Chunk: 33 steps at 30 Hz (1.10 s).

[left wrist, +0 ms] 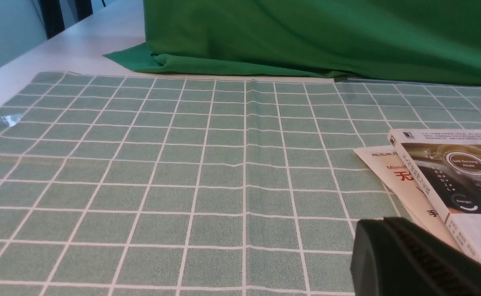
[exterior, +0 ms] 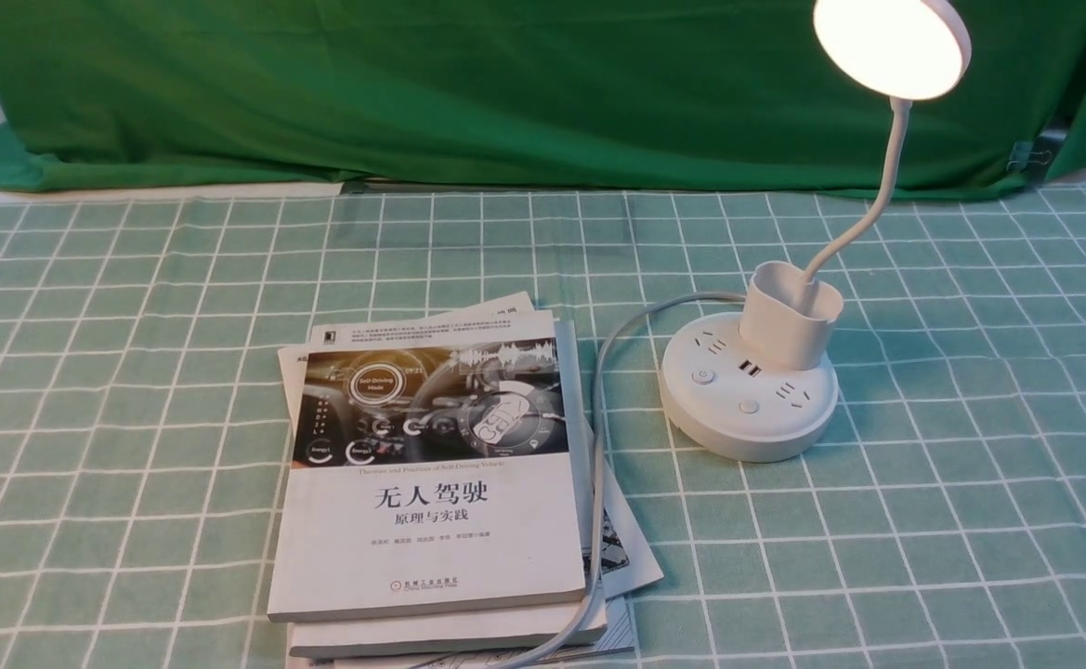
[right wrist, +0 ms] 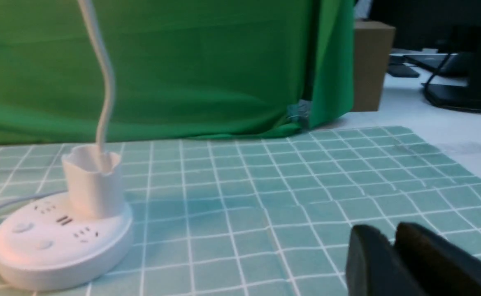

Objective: Turn on the table lamp.

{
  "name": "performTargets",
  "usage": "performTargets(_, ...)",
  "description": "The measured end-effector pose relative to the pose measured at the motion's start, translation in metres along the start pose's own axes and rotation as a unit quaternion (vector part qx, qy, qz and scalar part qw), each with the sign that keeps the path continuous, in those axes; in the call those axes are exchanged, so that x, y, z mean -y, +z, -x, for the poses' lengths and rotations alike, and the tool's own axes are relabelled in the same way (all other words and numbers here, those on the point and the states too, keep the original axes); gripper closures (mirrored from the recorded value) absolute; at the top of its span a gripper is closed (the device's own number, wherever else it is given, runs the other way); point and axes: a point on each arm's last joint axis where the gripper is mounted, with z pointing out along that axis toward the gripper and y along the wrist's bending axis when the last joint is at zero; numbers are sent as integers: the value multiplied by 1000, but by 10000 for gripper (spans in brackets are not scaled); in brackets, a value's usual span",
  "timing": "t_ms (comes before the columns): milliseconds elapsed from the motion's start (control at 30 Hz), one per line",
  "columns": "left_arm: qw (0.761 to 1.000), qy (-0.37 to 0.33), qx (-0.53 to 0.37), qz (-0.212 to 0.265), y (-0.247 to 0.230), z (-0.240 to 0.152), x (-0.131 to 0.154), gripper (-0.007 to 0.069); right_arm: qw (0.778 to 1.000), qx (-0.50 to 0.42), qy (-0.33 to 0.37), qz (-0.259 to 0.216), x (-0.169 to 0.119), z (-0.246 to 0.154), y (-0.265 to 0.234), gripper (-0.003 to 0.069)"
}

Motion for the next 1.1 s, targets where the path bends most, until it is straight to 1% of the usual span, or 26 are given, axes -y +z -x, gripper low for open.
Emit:
performTargets(100, 1000, 0, 0, 0, 0, 0, 0, 604, 1000, -11, 9, 4, 0, -2, 0, 510)
performTargets(267, 1000, 0, 0, 0, 0, 0, 0, 604, 997, -54, 22, 41, -5, -11, 0, 491)
performTargets(400, 1000, 0, 0, 0, 0, 0, 0, 604, 996, -67, 21, 57, -6, -14, -1, 473)
performTargets(733, 1000, 0, 0, 0, 0, 0, 0, 604, 995, -78, 18, 58, -6, -16, -1, 441)
performTargets(1100, 1000, 0, 0, 0, 0, 0, 0, 604, 995, -78, 17, 58, -6, -16, -1, 426)
